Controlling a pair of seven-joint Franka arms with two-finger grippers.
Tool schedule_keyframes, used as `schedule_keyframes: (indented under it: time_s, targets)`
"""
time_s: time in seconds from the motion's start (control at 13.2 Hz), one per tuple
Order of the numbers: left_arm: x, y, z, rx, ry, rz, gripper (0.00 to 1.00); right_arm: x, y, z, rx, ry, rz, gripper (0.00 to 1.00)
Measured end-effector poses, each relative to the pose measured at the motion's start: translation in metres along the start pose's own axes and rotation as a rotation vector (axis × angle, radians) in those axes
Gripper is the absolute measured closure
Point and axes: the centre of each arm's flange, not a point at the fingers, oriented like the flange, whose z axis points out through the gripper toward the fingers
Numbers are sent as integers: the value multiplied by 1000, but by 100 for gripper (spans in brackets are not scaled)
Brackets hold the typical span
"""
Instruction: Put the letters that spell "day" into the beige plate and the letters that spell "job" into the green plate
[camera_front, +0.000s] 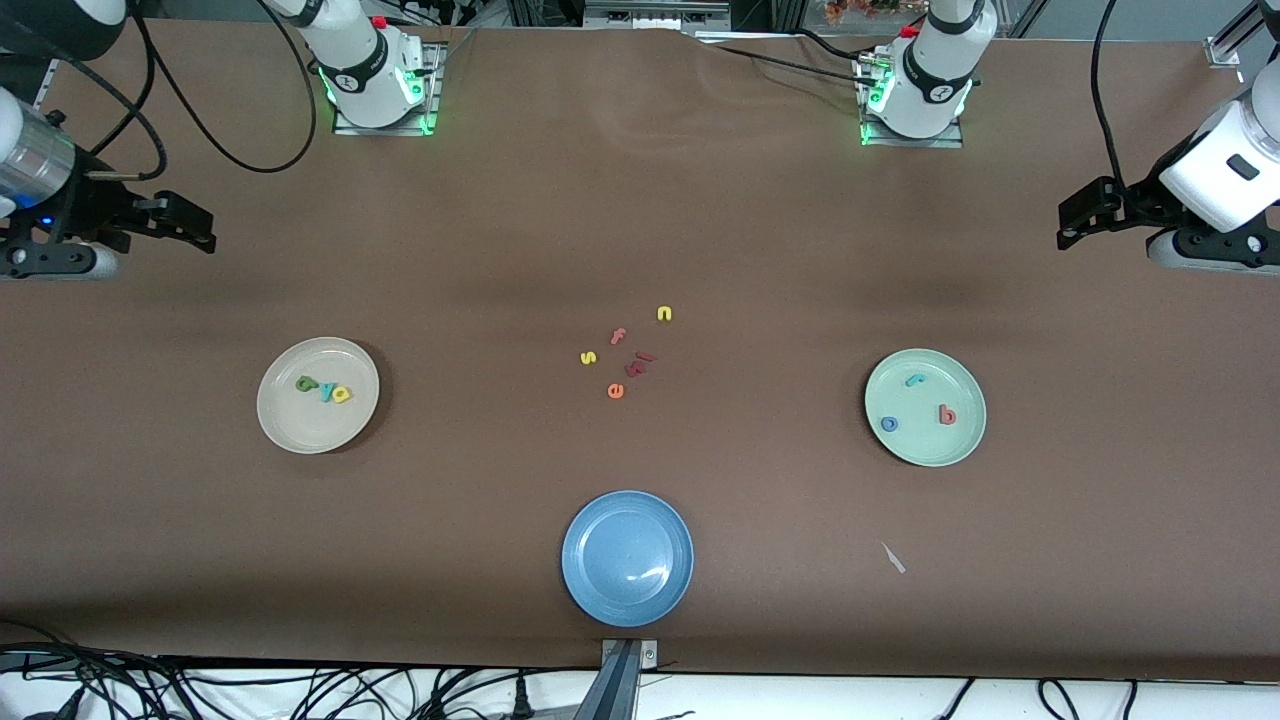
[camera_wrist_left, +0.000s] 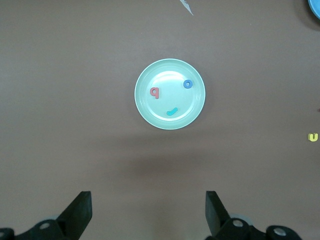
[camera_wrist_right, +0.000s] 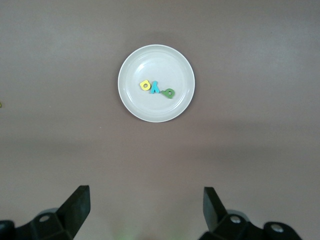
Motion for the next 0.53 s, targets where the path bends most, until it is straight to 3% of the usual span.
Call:
schedule_keyframes:
  time_s: [0.53]
  targets:
    - [3, 0, 5, 0, -11, -1, 0, 5, -4, 3, -3, 2, -29, 0]
